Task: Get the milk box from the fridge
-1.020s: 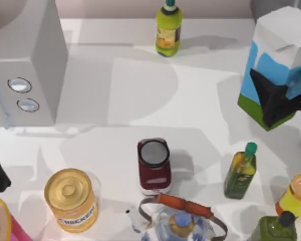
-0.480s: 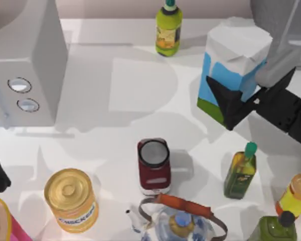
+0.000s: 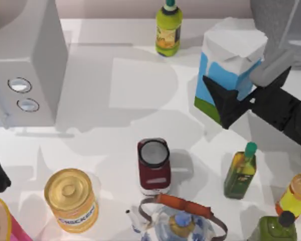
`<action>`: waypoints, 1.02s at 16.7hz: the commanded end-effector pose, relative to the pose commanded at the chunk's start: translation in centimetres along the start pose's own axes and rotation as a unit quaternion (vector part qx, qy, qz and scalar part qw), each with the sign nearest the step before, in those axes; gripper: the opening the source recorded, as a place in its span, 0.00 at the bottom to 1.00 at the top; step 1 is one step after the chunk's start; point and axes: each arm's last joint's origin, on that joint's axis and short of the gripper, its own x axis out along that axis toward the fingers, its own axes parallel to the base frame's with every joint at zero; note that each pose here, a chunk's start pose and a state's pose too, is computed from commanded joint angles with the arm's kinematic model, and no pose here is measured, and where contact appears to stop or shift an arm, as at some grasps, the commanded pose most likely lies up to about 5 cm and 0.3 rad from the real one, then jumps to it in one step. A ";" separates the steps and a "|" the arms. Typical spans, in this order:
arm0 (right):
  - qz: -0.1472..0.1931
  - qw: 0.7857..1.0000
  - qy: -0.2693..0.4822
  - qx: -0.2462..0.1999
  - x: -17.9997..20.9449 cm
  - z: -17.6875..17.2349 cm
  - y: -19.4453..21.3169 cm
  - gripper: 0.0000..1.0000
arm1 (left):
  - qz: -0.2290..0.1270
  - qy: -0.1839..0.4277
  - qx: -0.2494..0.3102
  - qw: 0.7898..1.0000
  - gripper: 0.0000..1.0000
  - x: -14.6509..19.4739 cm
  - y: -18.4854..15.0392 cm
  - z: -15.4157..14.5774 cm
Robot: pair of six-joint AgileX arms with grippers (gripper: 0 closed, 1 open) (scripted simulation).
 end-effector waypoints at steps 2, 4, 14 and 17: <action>0.001 1.000 0.000 -0.001 1.3 -0.8 0.0 0.00 | 0.000 0.000 0.000 1.000 1.00 0.0 0.0 0.0; 0.004 1.000 -0.003 -0.002 2.8 -1.6 0.1 0.00 | 0.000 0.000 0.000 1.000 1.00 0.0 0.0 0.0; 0.006 1.000 -0.005 -0.003 4.8 -3.0 0.3 0.23 | 0.000 0.000 0.000 1.000 1.00 0.0 0.0 0.0; 0.006 1.000 -0.005 -0.003 4.8 -3.0 0.3 0.45 | 0.000 0.000 0.000 1.000 1.00 0.0 0.0 0.0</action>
